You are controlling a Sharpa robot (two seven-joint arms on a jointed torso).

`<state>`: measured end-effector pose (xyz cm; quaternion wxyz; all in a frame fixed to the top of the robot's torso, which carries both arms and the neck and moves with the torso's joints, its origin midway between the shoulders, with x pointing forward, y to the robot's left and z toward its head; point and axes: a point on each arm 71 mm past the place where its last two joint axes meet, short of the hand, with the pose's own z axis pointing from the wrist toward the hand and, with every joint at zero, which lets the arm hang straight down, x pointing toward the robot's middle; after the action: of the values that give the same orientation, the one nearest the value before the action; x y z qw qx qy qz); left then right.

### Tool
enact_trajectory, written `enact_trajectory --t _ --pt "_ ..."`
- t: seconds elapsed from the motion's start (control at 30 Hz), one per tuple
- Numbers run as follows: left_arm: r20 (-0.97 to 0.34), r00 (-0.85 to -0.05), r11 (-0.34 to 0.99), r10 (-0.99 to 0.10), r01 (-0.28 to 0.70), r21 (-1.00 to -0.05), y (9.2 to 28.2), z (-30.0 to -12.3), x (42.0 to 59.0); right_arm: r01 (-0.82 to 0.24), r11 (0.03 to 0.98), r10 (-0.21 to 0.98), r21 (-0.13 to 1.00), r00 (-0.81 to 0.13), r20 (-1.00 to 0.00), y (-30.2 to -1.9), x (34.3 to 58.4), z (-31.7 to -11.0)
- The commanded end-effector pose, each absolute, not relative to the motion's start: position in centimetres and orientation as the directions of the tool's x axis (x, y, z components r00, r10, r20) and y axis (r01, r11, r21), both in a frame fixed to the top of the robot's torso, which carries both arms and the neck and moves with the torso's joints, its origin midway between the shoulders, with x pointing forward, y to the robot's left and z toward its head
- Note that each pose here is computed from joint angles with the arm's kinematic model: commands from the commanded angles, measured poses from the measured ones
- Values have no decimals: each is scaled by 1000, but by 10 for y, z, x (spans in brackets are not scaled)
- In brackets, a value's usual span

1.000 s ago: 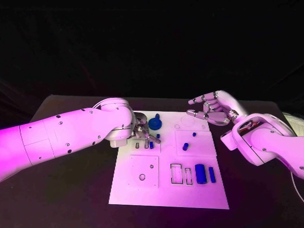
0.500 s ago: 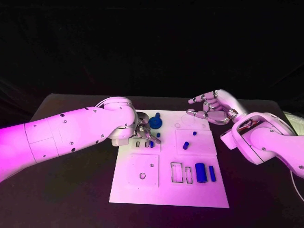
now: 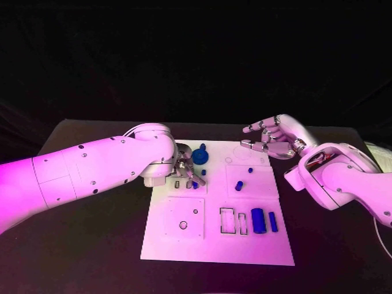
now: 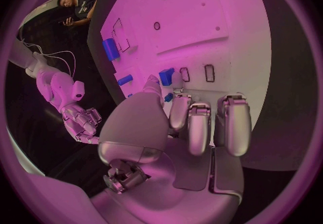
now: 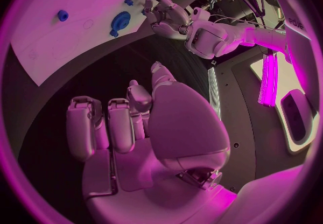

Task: Assemble the parts on the task board

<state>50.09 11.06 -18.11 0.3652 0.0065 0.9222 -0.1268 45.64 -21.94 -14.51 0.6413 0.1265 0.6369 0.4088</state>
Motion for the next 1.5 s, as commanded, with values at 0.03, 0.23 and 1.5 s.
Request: enact_trajectory --t 0.03,0.23,1.5 --pt "-670 -740 981 -60 78 -175 113 -182 500 -367 641 670 674 -159 -725 -218 456 -146" --pt "-677 -732 980 -74 73 -185 111 -182 501 -366 643 666 673 -165 -727 -217 456 -147" --pt "-721 -645 954 -253 -41 -298 139 -186 493 -346 658 649 669 -190 -736 -217 458 -151"
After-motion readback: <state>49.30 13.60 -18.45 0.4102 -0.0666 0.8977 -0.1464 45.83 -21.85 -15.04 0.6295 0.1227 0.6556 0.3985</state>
